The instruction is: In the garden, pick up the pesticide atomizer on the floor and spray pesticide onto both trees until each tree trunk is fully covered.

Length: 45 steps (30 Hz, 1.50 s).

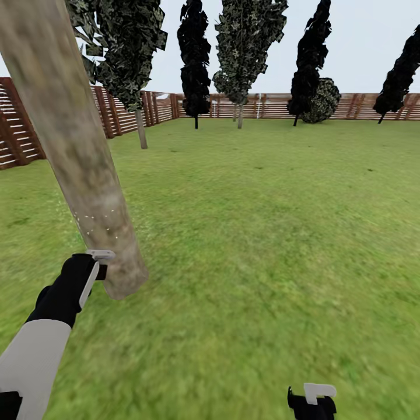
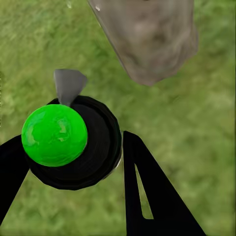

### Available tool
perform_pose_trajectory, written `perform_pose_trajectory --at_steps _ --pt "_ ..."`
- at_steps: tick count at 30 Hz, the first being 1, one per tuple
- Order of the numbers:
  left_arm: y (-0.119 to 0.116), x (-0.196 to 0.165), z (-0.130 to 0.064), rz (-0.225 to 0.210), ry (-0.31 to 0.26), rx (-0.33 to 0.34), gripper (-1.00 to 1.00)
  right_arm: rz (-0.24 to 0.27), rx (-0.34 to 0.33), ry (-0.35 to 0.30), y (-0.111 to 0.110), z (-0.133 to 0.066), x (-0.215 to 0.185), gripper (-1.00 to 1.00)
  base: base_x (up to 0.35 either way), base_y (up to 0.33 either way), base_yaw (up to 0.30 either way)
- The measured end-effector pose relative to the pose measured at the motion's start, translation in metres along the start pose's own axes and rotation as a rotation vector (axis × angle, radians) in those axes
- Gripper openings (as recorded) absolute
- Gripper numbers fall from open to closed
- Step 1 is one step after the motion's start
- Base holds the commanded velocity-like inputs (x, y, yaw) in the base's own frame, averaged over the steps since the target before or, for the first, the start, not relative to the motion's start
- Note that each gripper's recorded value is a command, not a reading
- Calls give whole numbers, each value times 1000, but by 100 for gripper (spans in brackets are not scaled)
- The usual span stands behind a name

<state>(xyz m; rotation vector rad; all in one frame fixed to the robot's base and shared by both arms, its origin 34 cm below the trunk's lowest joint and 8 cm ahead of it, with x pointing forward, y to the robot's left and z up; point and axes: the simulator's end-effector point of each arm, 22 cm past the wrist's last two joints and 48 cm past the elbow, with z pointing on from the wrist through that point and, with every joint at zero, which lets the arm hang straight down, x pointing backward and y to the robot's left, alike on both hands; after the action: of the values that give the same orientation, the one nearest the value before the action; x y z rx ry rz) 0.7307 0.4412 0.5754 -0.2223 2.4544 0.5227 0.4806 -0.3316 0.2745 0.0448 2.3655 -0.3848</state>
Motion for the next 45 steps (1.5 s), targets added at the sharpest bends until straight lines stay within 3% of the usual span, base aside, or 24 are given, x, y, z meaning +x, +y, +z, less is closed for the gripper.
perform_pose_trajectory --at_steps 7,9,12,16,19,24,35,38,43,45 --pt "8 15 6 4 21 -12 -100 0 0 0 0 0 0 100 286 -146 58" --pt "-6 14 13 -4 -18 9 -100 0 0 0 0 0 0 100 300 -112 255" --pt "-23 25 21 -5 -11 30 -100 0 0 0 0 0 0 100 299 -113 274" --pt "8 32 29 -25 3 -15 -100 0 0 0 0 0 0 100 242 -163 277" --pt "17 67 42 -16 30 -29 -100 0 0 0 0 0 0 100 54 -39 277" --pt "-29 73 38 -22 24 35 -100 0 0 0 0 0 0 100 27 -18 183" --pt "-19 67 38 -23 -5 -13 -100 0 0 0 -1 0 0 100 175 -208 4" --pt "-11 80 42 -27 15 -25 -100 0 1 0 -1 0 0 100 126 -251 0" --pt "-17 92 44 -34 32 -14 -100 2 4 -2 -2 0 0 100 62 -265 85" --pt "-12 100 49 -35 16 -22 -100 3 4 -2 -1 0 -1 100 59 -269 264"
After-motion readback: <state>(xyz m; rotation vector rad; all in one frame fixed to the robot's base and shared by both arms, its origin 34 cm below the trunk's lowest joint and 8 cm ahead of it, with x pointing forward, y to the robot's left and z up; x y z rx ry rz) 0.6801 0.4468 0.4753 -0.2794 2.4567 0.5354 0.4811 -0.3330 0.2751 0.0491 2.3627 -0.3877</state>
